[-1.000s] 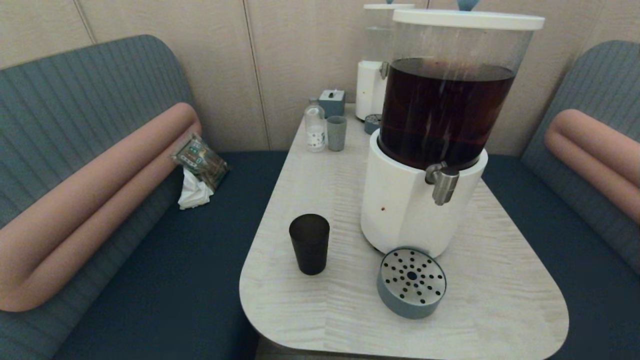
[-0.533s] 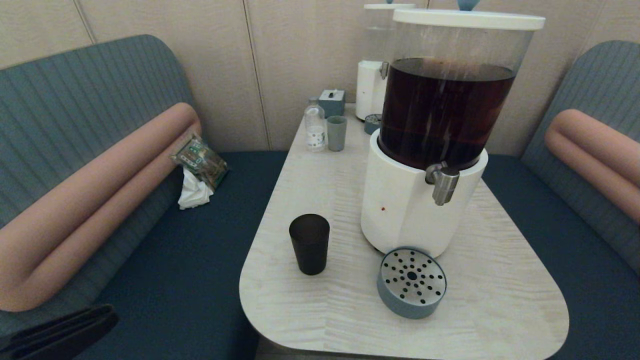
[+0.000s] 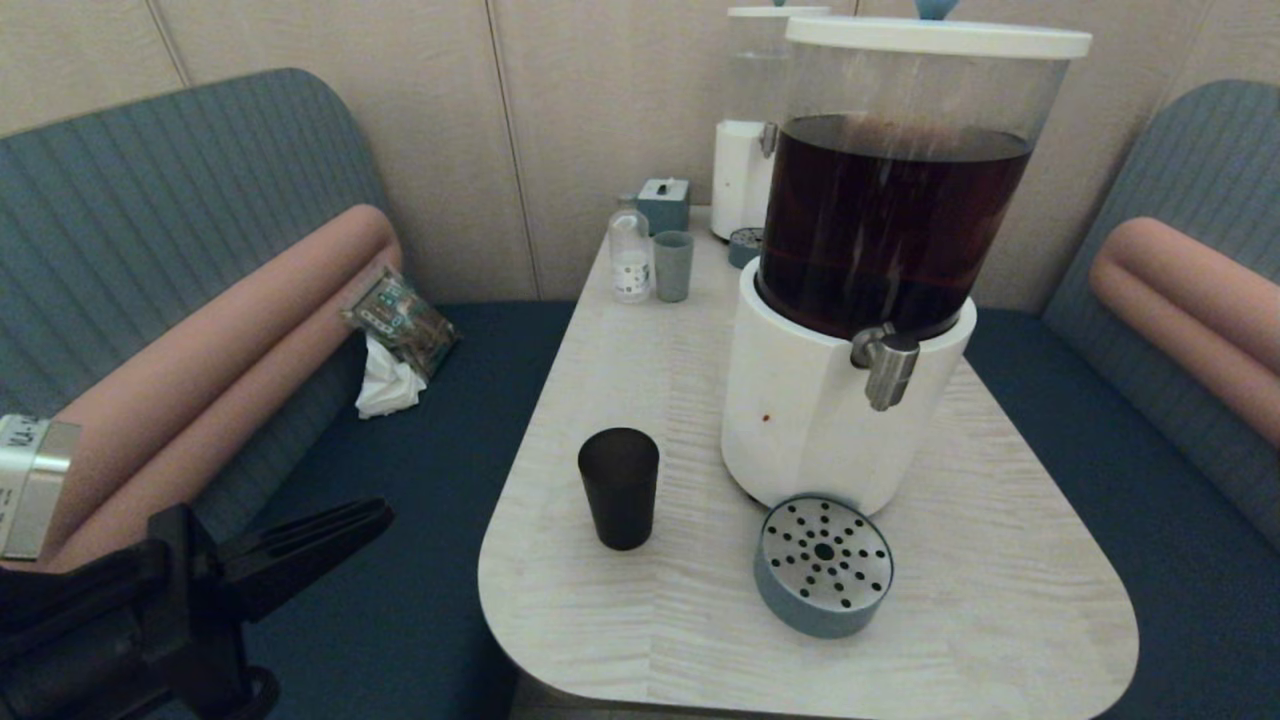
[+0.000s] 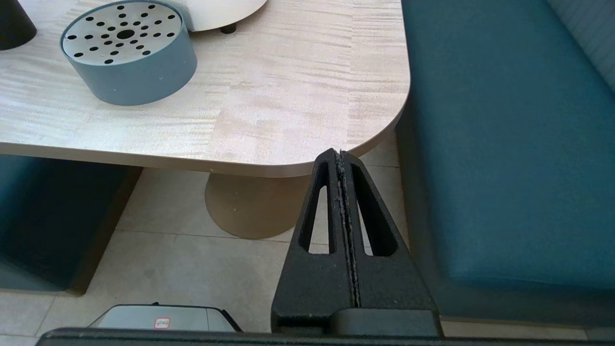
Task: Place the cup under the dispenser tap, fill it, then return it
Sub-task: Pick up the cup
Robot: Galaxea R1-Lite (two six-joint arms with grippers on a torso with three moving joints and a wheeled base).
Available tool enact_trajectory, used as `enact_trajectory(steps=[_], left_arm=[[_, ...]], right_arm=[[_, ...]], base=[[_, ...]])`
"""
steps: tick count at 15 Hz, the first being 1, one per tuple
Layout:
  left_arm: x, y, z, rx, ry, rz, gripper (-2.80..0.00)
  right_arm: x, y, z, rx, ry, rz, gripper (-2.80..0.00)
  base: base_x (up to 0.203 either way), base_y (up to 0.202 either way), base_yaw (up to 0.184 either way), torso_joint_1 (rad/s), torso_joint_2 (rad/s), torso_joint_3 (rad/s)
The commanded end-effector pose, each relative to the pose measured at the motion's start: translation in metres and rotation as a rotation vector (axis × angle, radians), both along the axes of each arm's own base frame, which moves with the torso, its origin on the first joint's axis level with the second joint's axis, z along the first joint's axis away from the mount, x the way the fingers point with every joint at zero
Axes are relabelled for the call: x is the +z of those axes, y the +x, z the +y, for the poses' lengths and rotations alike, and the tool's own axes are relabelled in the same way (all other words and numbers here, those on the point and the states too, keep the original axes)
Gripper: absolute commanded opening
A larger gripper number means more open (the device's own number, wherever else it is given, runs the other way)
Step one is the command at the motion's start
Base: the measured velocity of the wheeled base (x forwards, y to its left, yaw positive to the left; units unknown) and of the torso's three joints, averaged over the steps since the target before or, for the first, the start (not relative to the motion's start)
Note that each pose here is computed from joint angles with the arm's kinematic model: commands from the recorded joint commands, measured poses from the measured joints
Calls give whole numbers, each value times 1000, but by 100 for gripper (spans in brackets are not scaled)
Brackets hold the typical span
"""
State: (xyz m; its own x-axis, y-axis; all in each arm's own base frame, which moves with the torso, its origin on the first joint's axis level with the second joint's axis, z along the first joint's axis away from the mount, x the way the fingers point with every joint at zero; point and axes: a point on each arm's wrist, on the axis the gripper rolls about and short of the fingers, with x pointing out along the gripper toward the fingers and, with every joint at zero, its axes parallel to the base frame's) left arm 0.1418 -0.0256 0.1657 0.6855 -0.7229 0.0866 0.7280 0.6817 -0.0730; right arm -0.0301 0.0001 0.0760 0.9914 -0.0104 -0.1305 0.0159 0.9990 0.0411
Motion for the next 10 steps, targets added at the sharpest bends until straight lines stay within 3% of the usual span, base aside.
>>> enact_trajectory(steps=[1,10], left_arm=[[-19,21,0,9,3,20,-280],[-27,29,5,25,25,35,-280]], right_arm=[[0,0,0,0,1,3,-280],[0,0,0,0,0,3,-280]], base=[[0,0,0,0,0,0],[0,0,0,0,0,0]])
